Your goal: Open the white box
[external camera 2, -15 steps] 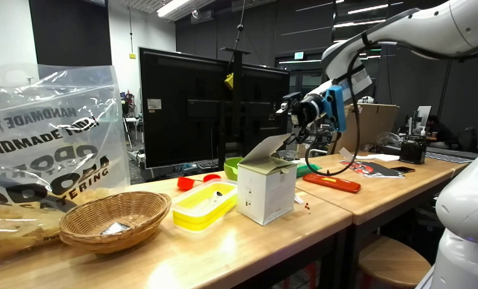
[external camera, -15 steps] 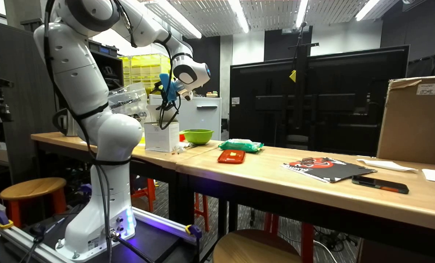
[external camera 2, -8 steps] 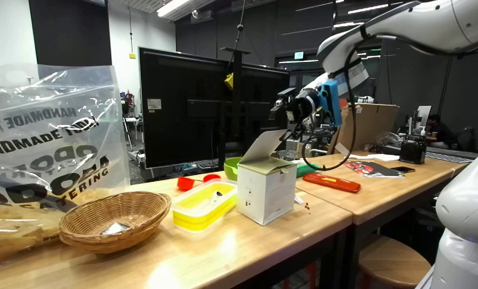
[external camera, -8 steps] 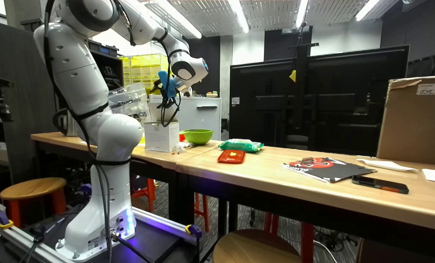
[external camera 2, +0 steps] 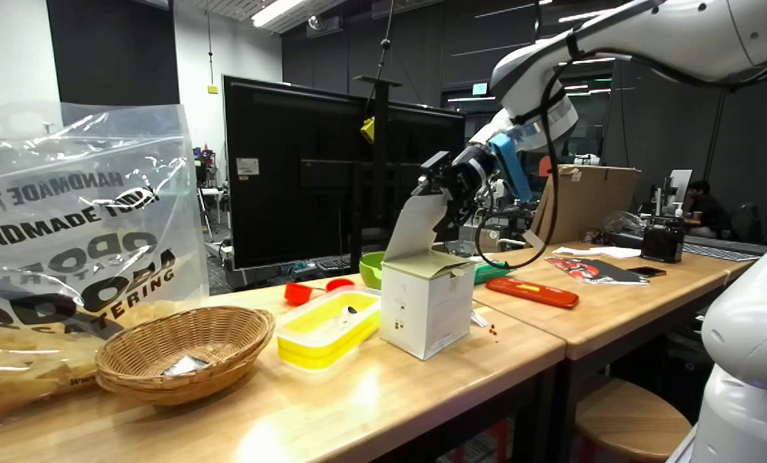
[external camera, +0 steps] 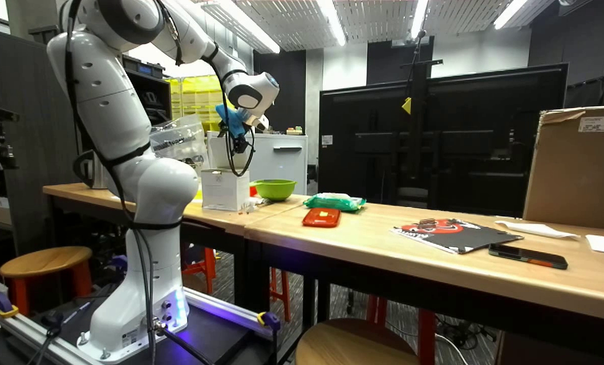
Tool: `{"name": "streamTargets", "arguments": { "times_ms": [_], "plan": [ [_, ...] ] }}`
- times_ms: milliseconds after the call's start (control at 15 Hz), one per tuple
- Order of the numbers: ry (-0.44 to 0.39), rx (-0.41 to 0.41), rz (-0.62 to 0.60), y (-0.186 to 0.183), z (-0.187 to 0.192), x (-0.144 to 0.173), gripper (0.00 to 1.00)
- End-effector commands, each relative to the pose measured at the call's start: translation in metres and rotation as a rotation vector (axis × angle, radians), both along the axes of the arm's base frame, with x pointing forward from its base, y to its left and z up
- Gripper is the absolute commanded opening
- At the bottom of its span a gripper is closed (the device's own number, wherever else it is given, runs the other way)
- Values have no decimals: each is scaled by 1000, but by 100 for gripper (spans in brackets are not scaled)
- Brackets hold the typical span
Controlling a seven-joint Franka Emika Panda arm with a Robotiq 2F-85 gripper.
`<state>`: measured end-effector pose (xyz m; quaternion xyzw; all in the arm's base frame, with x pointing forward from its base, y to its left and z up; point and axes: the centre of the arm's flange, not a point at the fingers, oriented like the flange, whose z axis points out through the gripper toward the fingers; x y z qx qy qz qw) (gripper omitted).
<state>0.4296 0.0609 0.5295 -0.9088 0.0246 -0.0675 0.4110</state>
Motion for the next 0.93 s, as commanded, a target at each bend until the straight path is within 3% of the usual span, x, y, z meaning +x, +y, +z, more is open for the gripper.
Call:
{"name": "streamTargets", "arguments": {
  "times_ms": [0,867],
  "plan": [
    [-27,-100,-46,24,14,4,100],
    [-119,-266,-51,57,53,-5,100]
  ]
}}
